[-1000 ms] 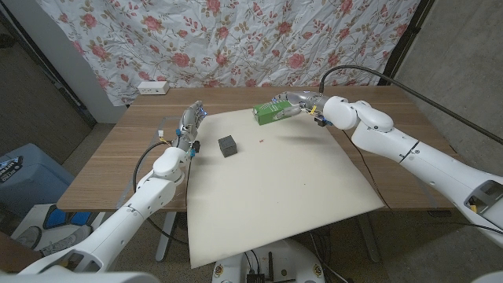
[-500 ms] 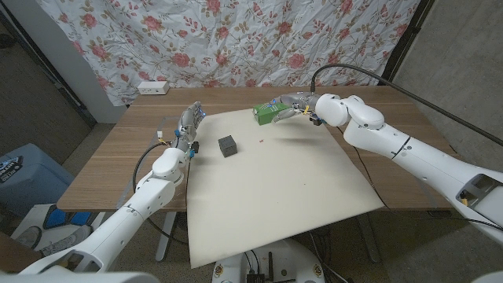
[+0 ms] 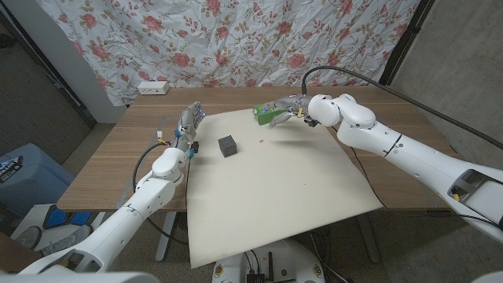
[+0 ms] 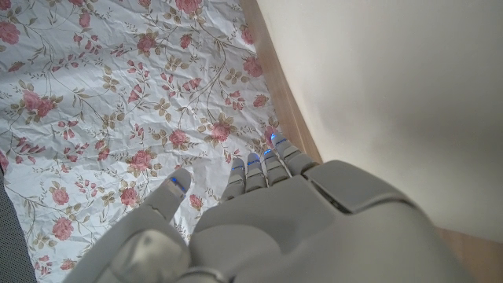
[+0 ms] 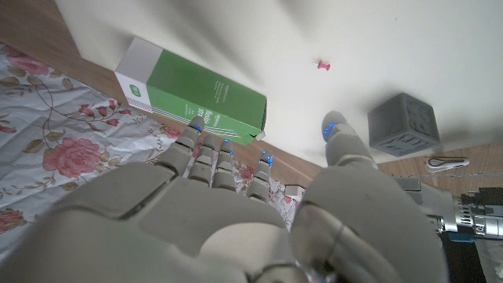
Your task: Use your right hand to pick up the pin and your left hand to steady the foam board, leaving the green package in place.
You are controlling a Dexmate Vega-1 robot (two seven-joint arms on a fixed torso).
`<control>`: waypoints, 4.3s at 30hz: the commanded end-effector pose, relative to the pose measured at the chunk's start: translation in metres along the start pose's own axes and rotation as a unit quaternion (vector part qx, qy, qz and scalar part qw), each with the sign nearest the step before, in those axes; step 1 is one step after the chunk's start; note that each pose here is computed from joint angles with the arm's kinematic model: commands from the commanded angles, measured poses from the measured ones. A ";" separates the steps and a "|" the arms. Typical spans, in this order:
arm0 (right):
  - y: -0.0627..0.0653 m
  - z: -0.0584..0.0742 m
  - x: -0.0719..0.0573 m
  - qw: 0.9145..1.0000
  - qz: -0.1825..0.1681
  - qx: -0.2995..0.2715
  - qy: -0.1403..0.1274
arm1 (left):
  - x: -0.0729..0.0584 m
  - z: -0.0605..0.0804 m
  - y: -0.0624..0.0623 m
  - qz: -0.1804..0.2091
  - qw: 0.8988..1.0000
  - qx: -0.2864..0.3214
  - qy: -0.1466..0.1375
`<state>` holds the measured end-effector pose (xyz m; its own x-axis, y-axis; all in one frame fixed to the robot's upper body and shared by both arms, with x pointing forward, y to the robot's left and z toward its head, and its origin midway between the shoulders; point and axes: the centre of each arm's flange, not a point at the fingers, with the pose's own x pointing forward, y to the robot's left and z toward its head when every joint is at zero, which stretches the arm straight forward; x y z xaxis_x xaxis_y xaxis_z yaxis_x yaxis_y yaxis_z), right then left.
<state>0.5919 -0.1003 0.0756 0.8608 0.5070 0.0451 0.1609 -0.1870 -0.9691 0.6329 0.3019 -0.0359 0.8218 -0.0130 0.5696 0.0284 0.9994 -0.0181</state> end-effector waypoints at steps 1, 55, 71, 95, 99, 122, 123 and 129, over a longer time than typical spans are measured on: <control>0.007 0.011 0.011 0.999 0.019 -0.026 -0.008 | -0.002 -0.001 0.000 0.000 1.000 -0.001 0.002; 0.037 0.037 0.047 0.996 0.051 -0.073 0.009 | -0.009 -0.004 0.005 0.005 1.000 -0.004 0.002; 0.046 0.036 0.052 0.996 0.050 -0.075 0.010 | -0.007 -0.005 0.002 0.001 1.000 -0.008 0.003; 0.054 0.036 0.053 0.996 0.017 -0.082 -0.008 | -0.010 -0.007 0.002 0.002 1.000 -0.008 0.010; 0.055 0.035 0.055 0.996 0.015 -0.085 -0.011 | -0.010 -0.007 0.002 0.003 1.000 -0.008 0.009; 0.058 0.029 0.059 0.995 -0.015 -0.093 -0.027 | -0.012 -0.006 0.003 0.005 1.000 -0.008 0.011; 0.058 0.029 0.059 0.995 -0.016 -0.094 -0.027 | -0.012 -0.006 0.003 0.006 1.000 -0.008 0.011; 0.059 0.028 0.061 0.995 -0.017 -0.096 -0.029 | -0.012 -0.007 0.003 0.006 1.000 -0.008 0.012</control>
<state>0.6374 -0.0573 0.0136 0.8352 0.5481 0.0451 0.2621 -0.3245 -0.9088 0.6270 0.3042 -0.0483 0.8343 -0.0041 0.5512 0.0293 0.9989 -0.0370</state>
